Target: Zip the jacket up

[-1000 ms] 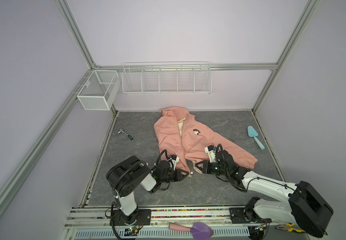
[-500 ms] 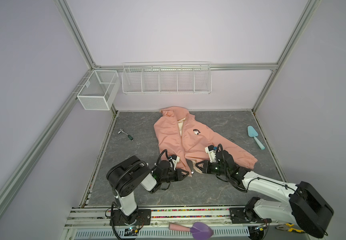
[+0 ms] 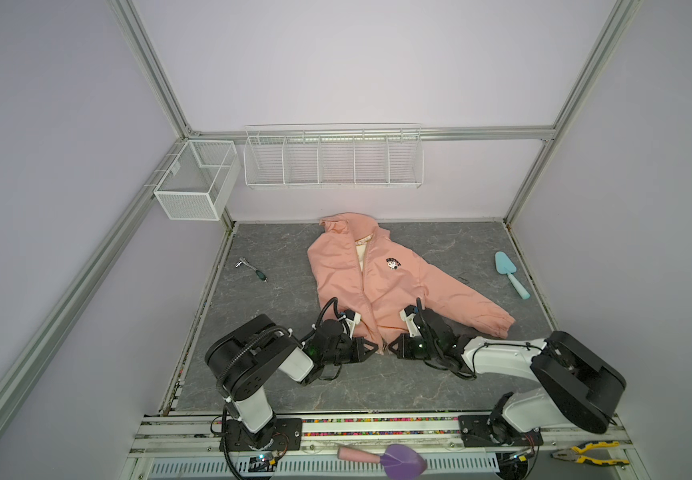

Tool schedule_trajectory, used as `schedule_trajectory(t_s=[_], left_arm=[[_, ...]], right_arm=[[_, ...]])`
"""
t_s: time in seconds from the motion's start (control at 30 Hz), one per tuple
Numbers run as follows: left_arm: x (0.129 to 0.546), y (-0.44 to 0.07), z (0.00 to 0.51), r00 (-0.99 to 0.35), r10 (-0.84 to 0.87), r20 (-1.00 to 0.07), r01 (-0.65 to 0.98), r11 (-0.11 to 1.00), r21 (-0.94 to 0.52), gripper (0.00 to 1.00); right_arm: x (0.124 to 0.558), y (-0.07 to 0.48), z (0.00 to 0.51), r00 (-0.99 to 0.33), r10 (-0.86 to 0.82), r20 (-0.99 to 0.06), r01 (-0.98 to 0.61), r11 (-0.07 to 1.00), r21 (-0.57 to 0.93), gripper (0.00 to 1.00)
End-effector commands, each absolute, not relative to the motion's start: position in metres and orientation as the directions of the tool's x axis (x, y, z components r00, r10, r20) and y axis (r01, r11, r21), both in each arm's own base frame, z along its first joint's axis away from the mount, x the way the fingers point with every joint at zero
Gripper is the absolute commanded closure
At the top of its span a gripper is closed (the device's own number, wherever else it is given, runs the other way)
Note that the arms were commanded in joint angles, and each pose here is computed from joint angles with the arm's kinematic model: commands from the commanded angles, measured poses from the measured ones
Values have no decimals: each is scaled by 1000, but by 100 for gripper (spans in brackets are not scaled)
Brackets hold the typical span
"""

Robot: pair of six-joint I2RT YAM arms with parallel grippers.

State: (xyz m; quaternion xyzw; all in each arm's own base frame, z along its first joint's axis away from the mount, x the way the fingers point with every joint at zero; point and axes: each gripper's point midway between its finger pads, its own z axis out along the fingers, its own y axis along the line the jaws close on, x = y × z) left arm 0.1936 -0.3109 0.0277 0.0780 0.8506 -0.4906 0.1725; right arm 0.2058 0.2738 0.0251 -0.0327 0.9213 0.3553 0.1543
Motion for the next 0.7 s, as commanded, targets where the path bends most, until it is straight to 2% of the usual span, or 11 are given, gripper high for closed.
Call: schedule_trajectory(t_s=[0.0,0.17,0.33,0.47,0.57,0.67], left_arm=[[175,-286,-15,-961,12,-275,219,638,-739,96],[174,-286,-15,-962,14,-271,217,638,-739,92],[176,-288,-12,-962,8,-274,218,629,-747,73],[177,-290,-8,-960,7,-280,224,622,-751,67],[176,-290,-7,-960,11,-280,226,622,-750,67],[176,-289,-8,-960,11,-280,225,626,-747,72]], right_arm=[[214,281,28,-937,63,-344,-190,734,652,94],[214,280,23,-939,56,-341,-185,750,635,94],[213,286,18,-944,45,-328,-185,748,637,94],[212,290,14,-947,41,-320,-183,747,638,94],[212,291,14,-946,45,-321,-182,746,640,94],[213,290,15,-944,48,-325,-183,746,640,94]])
